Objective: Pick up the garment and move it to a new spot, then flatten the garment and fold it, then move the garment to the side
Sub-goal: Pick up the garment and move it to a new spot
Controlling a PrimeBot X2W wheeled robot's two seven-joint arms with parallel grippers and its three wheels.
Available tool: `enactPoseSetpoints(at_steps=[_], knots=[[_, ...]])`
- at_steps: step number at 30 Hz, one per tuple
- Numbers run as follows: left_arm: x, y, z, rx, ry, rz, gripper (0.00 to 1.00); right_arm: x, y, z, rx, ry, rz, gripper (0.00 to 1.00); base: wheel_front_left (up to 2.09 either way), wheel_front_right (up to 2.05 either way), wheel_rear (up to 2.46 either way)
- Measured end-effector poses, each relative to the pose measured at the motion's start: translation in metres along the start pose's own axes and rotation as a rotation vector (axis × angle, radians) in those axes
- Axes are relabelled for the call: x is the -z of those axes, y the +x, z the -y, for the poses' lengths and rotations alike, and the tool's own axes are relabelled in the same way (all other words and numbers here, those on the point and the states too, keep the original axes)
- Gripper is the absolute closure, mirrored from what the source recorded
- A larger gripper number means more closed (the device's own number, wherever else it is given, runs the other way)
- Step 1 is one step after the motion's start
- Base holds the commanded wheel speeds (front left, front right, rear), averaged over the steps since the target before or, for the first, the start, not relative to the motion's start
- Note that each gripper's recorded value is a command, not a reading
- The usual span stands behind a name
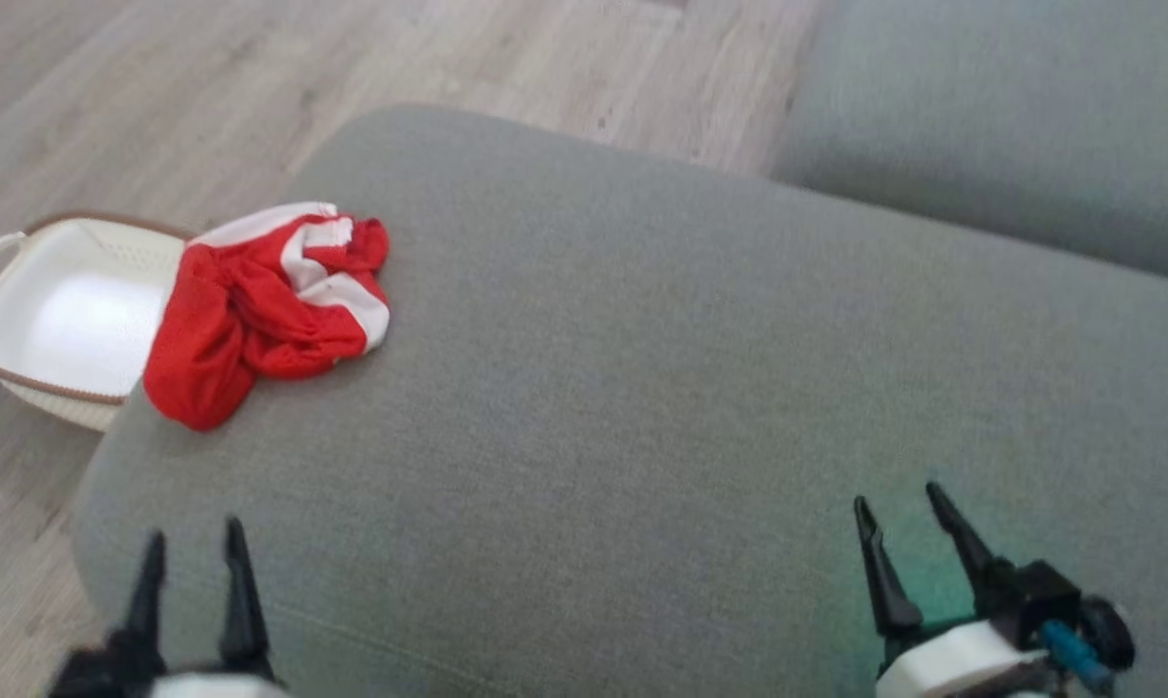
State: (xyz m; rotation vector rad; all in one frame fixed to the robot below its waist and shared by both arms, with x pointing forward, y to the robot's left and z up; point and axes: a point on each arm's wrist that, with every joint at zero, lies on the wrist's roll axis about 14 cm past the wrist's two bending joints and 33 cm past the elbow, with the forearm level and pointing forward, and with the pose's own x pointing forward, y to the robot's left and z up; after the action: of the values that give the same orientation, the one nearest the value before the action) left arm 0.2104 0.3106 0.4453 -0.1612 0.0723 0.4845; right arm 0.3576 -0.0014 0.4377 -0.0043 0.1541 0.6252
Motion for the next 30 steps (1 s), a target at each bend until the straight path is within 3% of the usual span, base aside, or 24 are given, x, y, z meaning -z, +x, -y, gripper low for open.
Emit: enactPoseSetpoints(at_steps=[7, 15, 21, 29, 30], knots=[[-0.056, 0.078, 0.005, -0.005, 0.020, 0.119, 0.00, -0.005, 0.028, 0.033, 0.029, -0.062, 0.025, 0.00, 0.00, 0.00, 0.00], [-0.053, 0.183, 0.014, -0.061, 0.050, 0.009, 0.00, -0.003, 0.061, 0.094, 0.081, -0.132, 0.033, 0.00, 0.00, 0.00, 0.00], [-0.005, 0.231, 0.023, -0.102, 0.094, -0.185, 0.00, 0.014, 0.071, 0.121, 0.104, -0.143, -0.005, 0.00, 0.00, 0.00, 0.00], [0.073, 0.239, 0.028, -0.110, 0.139, -0.471, 0.00, 0.036, 0.063, 0.140, 0.144, -0.126, -0.061, 0.00, 0.00, 0.00, 0.00], [0.077, 0.240, 0.032, -0.099, 0.139, -0.486, 0.13, 0.037, 0.061, 0.143, 0.154, -0.124, -0.063, 0.00, 0.00, 0.00, 0.00]])
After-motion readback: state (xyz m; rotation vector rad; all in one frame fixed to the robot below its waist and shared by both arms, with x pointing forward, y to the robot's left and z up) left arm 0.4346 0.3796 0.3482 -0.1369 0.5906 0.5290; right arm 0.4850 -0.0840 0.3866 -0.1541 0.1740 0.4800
